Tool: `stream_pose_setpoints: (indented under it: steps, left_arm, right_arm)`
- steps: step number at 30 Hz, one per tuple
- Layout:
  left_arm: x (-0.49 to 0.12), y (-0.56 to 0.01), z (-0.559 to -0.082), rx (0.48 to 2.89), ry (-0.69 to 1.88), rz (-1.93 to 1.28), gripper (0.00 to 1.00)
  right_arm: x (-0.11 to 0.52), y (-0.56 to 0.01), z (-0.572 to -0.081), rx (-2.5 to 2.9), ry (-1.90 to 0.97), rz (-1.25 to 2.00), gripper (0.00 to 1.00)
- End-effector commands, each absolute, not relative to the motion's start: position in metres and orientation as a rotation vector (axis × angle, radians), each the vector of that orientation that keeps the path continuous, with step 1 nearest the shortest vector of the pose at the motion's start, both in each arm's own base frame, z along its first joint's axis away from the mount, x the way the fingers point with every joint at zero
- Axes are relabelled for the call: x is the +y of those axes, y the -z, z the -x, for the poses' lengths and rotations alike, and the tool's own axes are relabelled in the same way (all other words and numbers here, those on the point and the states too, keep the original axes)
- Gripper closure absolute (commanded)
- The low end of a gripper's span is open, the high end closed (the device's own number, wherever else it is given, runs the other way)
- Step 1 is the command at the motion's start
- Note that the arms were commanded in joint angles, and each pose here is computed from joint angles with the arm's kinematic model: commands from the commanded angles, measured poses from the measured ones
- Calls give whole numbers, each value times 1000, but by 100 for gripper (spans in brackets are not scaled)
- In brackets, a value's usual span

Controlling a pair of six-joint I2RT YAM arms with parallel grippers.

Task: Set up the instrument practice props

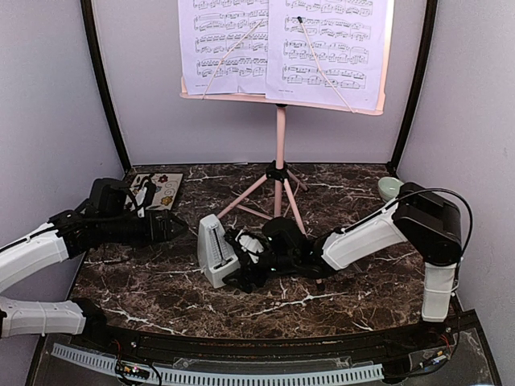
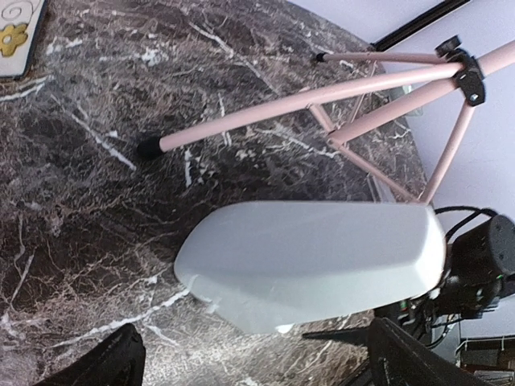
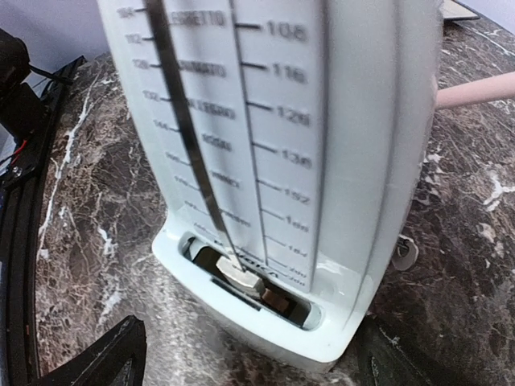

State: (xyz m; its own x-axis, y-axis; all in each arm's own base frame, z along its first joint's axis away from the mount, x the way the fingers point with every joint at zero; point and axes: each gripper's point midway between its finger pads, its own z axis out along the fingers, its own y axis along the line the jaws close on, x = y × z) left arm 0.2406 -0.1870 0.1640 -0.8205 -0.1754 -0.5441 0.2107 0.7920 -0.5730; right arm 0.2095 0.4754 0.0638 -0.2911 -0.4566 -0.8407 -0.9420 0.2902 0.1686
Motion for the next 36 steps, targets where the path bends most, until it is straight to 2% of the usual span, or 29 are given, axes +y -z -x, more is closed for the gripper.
stream_pose_setpoints:
  steps: [1, 5, 9, 18, 25, 31, 36]
  left_arm:
    - [-177, -201, -242, 2331, 842, 40, 1]
    - [-180, -236, -240, 2279, 889, 26, 1]
    - [-186, -243, -230, 2357, 858, -9, 1]
    - [-206, -214, -213, 2527, 562, -90, 1]
    - [-218, -191, -226, 2565, 367, -192, 1]
    - [-226, -171, -231, 2608, 328, -197, 15]
    - [-224, -157, -233, 2640, 271, -182, 21]
  right_arm:
    - [500, -86, -182, 1794, -1037, 1256, 9]
    - [511, -87, -165, 1783, -1092, 1287, 10]
    - [524, -94, -153, 1754, -1148, 1304, 10]
    - [539, -109, -149, 1717, -1223, 1277, 10]
    - [505, -111, -167, 1805, -1165, 1125, 14]
    - [484, -99, -181, 1890, -1071, 1066, 19]
    - [480, -97, -184, 1909, -1036, 1052, 20]
